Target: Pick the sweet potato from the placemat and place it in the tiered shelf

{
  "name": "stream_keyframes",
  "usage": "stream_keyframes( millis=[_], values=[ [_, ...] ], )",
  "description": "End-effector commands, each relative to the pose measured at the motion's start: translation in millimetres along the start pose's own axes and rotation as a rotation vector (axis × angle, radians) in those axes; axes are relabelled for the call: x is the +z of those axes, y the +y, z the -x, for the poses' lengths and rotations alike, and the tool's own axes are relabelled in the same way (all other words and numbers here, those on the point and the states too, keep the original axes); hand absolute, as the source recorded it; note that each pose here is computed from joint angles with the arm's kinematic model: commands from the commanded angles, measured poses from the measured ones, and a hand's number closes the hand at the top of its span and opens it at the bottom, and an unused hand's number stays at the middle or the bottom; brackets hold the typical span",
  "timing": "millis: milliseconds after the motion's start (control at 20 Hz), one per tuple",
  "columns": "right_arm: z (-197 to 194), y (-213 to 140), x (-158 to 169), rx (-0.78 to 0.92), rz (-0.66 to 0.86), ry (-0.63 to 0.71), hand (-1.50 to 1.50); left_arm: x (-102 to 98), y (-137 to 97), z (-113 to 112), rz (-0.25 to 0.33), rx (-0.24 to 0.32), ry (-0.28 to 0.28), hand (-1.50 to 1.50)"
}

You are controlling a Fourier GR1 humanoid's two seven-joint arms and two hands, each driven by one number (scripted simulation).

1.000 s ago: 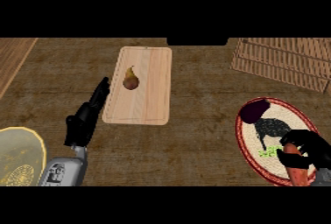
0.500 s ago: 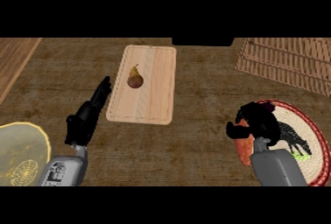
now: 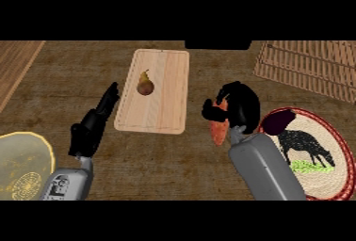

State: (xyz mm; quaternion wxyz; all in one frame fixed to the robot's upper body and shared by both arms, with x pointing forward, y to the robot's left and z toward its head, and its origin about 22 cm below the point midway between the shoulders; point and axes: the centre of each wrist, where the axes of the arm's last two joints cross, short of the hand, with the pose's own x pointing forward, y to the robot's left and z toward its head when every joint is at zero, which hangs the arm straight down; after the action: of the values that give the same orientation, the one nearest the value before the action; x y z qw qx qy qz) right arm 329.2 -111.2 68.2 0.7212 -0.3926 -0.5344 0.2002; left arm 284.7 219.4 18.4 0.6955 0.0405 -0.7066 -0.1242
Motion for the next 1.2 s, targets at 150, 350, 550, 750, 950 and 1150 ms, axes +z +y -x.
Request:
stream_keyframes(
  millis=[150, 350, 550, 750, 950, 1150],
  values=[
    [-60.5, -30.2, 25.1, -0.155, 0.172, -0.123, 1.50, -10.6, -7.8, 3.3, -0.013, -0.002, 0.018, 0.00],
    [-67.4, -59.1, 40.3, -0.157, 0.275, -0.076, 1.50, 18.8, 14.2, 5.7, -0.017, -0.001, 0.020, 0.00],
    [-91.7, -82.3, 37.6, -0.074, 0.399, -0.042, 1.50, 6.8, -8.4, 6.2, -0.028, 0.007, 0.010, 0.00],
    [-98.6, -111.7, 28.0, -0.086, 0.522, -0.049, 1.50, -3.9, 23.5, 7.4, -0.038, 0.001, 0.017, 0.00],
    [-107.6, -161.2, 1.8, -0.075, 0.634, -0.041, 1.50, 3.6, 2.3, 15.1, -0.025, 0.011, 0.006, 0.00],
    [-102.9, -187.0, -6.2, -0.008, 0.673, -0.012, 1.50, -1.1, 5.1, 7.3, -0.010, 0.006, 0.017, 0.00]
  ],
)
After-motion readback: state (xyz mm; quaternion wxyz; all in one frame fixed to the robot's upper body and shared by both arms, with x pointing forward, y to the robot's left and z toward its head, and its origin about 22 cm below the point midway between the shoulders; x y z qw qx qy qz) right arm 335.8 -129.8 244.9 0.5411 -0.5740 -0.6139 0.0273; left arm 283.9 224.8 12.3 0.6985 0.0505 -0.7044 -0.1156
